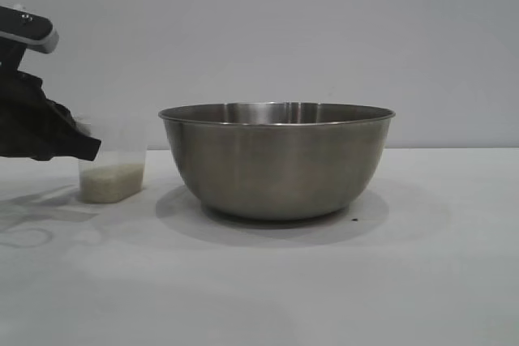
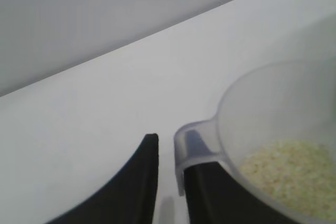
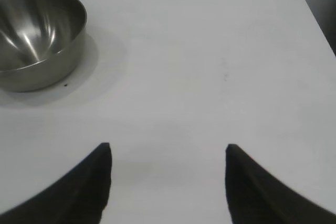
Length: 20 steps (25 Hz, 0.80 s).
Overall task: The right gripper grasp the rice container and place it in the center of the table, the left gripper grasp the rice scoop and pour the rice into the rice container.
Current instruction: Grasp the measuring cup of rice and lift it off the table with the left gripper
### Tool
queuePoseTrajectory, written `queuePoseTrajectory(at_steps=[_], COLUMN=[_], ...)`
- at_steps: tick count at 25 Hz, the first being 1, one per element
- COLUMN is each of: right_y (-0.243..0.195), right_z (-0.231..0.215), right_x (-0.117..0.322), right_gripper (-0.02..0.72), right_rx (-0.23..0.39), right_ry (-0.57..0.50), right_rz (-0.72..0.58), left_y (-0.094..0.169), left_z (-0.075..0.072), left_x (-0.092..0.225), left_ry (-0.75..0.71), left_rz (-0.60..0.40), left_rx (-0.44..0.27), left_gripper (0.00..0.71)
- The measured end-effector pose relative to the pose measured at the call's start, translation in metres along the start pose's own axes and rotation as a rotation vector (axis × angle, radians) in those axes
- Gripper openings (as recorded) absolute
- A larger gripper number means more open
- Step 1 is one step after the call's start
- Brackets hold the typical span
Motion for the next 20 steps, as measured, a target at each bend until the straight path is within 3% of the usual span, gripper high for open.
queuePoseTrajectory(at_steps=[2, 11, 20], right_y=[0.0, 0.0, 0.0], right_z=[0.0, 0.0, 0.0], right_x=[0.0, 0.0, 0.0], right_gripper=[0.399, 0.399, 0.399], right_rx=[0.0, 0.0, 0.0], right_ry=[0.0, 0.0, 0.0], right_rz=[0.0, 0.0, 0.0], left_y=[0.0, 0.001, 0.012], left_z=[-0.001, -0.008, -0.01], left_x=[-0.001, -0.008, -0.066], left_ry=[-0.002, -0.097, -0.226], left_rz=[-0.001, -0.02, -0.167], left_rx=[0.004, 0.046, 0.048], left_gripper=[0.0, 0.0, 0.0])
Point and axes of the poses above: a point on each arm's last joint axis where the gripper is mounted, y pointing back along that axis away from the gripper, z along the wrist's bending axis when the last joint is at zero, x = y × z, the point moved 7 cm from there along -y, pointing out along that axis toward the gripper, and after that the axes turned 14 degrees about y, right-handed, at the moved point
